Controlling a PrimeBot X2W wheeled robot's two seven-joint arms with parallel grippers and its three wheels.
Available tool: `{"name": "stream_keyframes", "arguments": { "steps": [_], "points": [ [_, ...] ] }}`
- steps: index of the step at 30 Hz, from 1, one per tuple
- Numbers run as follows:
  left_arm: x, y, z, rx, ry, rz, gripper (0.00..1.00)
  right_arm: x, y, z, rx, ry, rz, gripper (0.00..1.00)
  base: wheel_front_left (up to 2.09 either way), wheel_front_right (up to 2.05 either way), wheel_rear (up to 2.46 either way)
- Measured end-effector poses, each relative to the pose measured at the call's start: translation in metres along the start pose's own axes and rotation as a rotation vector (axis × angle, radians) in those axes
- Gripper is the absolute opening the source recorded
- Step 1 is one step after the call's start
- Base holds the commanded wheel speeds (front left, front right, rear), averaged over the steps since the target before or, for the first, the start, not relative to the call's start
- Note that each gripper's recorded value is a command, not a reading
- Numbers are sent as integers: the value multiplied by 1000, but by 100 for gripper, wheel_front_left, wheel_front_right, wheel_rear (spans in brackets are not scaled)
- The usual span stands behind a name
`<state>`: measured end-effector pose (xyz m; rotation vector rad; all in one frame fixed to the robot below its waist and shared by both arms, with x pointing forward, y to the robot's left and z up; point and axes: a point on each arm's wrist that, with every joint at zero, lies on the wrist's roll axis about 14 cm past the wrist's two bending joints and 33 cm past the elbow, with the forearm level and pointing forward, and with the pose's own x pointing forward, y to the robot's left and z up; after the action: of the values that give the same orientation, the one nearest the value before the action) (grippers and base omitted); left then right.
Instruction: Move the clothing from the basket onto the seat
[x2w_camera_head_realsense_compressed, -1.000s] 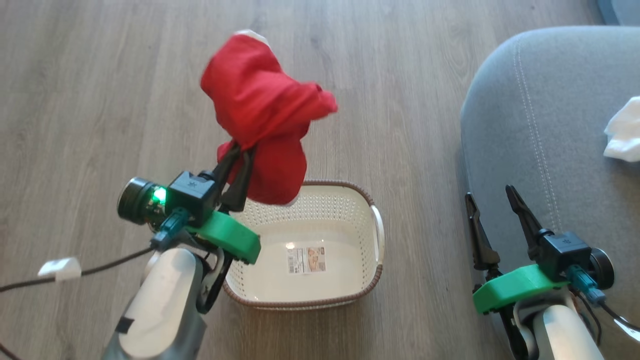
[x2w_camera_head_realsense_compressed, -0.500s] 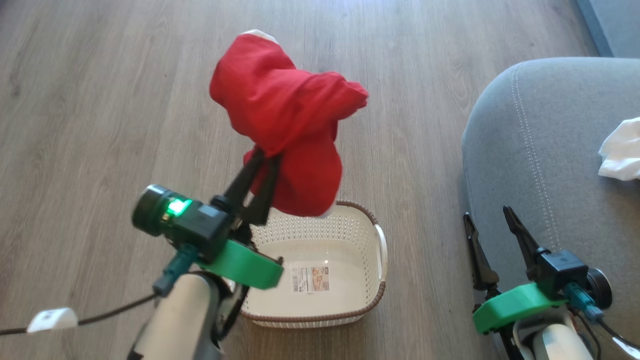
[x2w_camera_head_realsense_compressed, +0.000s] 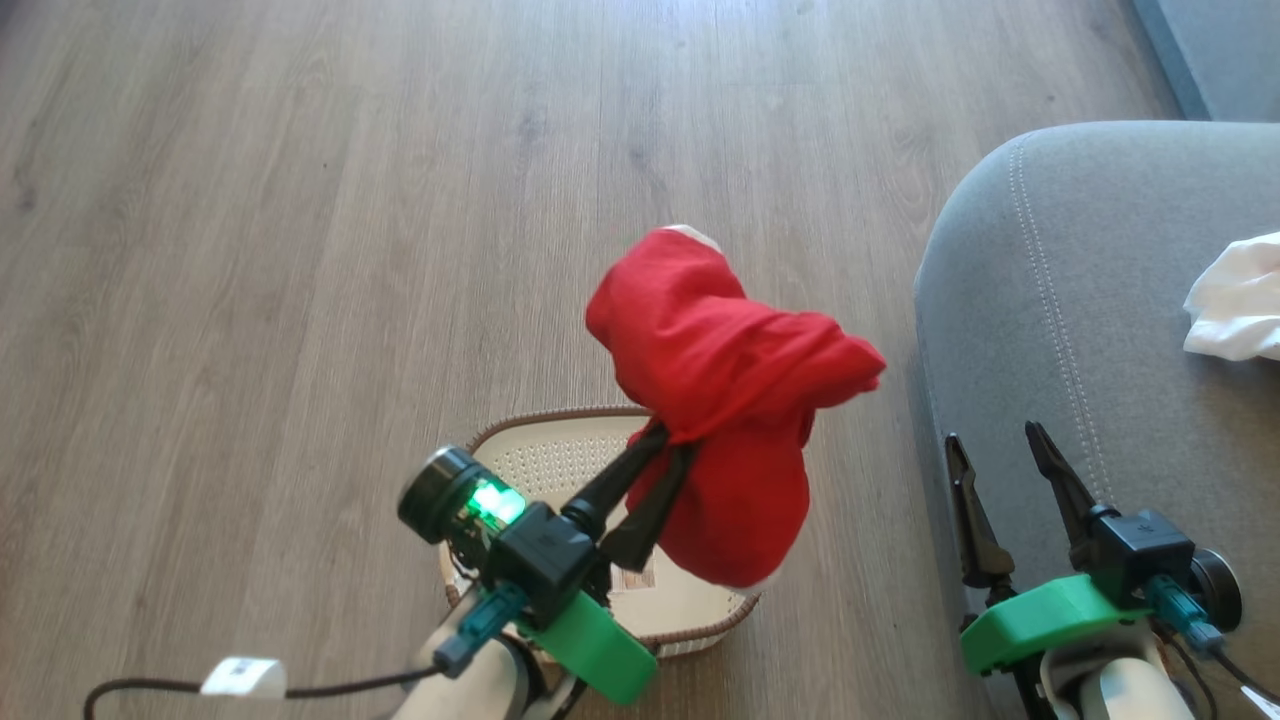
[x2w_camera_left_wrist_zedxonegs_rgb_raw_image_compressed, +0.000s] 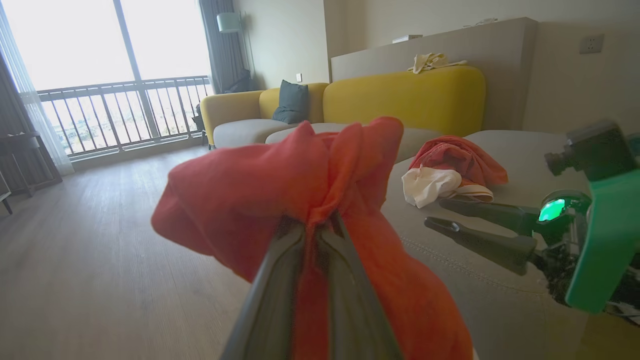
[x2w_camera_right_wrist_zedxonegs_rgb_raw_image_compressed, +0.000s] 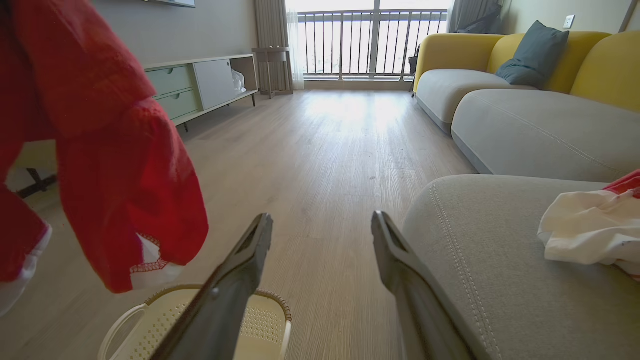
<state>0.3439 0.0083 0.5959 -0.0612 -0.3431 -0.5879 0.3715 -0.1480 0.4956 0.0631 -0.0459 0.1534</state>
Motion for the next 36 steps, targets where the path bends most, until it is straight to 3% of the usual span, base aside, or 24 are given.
{"name": "stream_keyframes", "arguments": {
  "steps": [11, 36],
  "points": [
    [-1, -17, -16, 2, 47, -52, 0, 0, -6, -2, 0, 7, -18, 100, 0, 0, 0],
    [-1, -17, -16, 8, 48, -49, 0, -2, -9, 0, -1, -1, -28, 100, 0, 0, 0]
  ]
}}
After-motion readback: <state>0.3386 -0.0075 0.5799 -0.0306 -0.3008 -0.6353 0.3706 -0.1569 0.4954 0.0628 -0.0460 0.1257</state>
